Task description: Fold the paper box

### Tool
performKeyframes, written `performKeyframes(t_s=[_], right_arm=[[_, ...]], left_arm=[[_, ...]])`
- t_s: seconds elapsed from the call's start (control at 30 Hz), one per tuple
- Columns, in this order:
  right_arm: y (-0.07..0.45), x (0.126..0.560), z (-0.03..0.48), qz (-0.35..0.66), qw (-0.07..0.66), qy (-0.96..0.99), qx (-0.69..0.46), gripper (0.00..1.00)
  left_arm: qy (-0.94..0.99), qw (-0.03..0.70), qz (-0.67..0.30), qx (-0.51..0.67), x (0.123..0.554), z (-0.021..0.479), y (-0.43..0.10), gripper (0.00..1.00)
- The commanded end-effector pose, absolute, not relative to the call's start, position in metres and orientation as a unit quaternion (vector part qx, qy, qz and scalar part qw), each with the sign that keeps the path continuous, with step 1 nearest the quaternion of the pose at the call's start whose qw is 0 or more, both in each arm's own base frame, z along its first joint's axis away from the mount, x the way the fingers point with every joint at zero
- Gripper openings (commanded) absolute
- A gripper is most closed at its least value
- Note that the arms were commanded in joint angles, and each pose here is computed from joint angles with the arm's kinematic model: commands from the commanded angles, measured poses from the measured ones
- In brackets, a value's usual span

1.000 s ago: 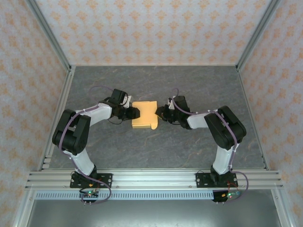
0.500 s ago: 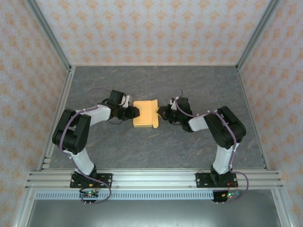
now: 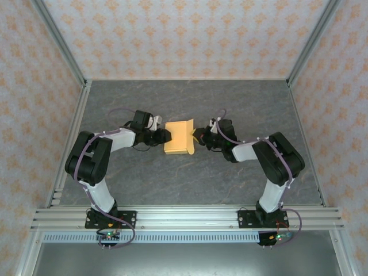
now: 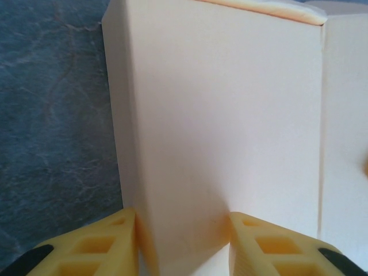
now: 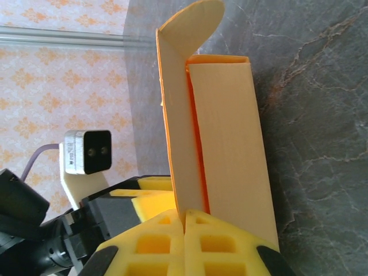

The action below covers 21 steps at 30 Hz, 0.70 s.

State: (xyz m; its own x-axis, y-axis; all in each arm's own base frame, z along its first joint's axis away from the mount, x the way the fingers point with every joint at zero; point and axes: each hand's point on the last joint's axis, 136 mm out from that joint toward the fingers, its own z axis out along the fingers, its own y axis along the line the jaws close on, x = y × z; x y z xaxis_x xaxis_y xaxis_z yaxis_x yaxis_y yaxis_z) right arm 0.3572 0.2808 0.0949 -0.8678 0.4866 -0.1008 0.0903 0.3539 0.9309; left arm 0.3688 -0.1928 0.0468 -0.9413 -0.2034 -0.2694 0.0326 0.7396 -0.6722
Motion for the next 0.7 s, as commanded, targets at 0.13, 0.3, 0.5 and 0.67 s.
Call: performKeyframes(t_s=[0.13,0.3,0.5,0.67], right_arm=[[0.295,0.345,0.144,0.583,0.196,0.777,0.137,0.00],[0.296,0.344,0.151,0.586,0.198,0.773,0.138,0.00],[0.296,0.344,0.158,0.590,0.201,0.770,0.139,0.00],[0.297,0.343,0.164,0.591,0.203,0.768,0.139,0.00]], left_arm=[[0.913,0.119,-0.389,-0.033,0.351,0.035,-0.214,0.38],[0.914,0.113,-0.387,-0.034,0.351,0.031,-0.217,0.39],[0.916,0.112,-0.384,-0.033,0.351,0.030,-0.216,0.44],[0.916,0.111,-0.383,-0.032,0.352,0.030,-0.216,0.46]])
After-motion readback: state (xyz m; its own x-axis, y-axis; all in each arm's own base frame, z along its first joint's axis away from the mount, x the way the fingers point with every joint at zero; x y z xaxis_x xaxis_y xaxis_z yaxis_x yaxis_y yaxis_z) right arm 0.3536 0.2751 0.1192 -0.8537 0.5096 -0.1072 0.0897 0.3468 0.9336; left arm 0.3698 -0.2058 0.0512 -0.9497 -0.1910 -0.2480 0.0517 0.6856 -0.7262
